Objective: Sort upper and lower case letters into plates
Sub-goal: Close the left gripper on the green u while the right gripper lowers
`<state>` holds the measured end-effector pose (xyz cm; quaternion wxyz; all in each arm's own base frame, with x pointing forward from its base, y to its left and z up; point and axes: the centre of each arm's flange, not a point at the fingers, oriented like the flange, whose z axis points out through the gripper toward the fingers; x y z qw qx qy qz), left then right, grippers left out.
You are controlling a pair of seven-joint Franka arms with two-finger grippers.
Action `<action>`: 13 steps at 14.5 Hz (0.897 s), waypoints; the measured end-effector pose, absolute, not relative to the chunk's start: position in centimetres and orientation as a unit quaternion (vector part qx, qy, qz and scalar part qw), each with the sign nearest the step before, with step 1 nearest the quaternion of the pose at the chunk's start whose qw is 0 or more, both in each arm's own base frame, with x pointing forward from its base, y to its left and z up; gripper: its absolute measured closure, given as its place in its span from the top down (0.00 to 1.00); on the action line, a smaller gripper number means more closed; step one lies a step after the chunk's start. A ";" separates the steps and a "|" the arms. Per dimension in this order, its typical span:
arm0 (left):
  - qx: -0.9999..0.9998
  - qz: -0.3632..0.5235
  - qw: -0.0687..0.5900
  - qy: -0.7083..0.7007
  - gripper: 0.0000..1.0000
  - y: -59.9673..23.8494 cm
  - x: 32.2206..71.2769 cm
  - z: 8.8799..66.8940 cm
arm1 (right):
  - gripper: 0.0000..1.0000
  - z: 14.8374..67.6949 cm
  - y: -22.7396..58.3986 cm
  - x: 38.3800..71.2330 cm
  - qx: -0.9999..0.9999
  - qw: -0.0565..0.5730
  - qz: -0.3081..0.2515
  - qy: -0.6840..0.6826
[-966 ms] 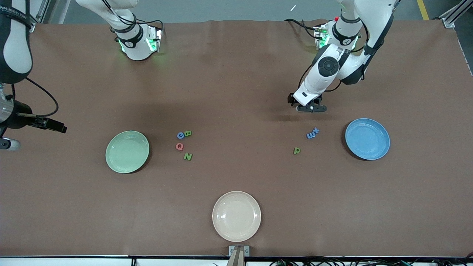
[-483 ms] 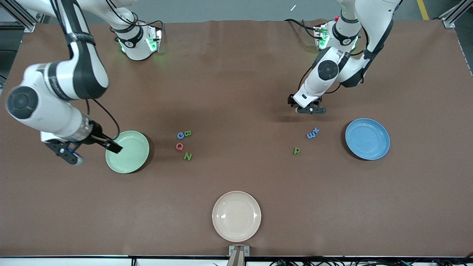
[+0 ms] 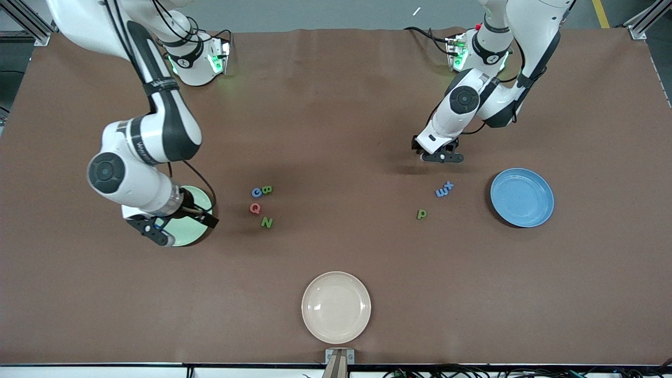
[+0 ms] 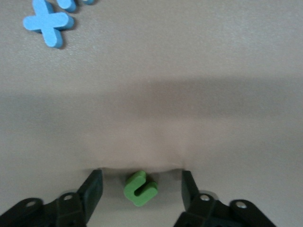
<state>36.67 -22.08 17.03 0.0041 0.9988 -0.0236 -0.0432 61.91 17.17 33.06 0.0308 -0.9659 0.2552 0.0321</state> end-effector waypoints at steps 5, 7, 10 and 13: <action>0.999 -0.044 0.002 -0.022 0.66 -21.9 36.7 16.9 | 1.00 28.2 23.9 59.5 -0.976 0.046 -0.012 0.214; 0.999 -0.044 0.002 -0.022 0.64 -21.9 36.7 16.9 | 1.00 26.1 25.7 59.1 -0.977 0.050 -0.026 0.205; 0.999 -0.043 0.002 -0.017 0.62 -21.9 36.8 16.9 | 0.99 23.1 27.3 59.1 -0.978 0.059 -0.054 0.193; 0.999 -0.042 0.000 -0.008 0.63 -22.1 36.7 16.9 | 0.97 21.1 28.0 58.7 -0.982 0.049 -0.066 0.170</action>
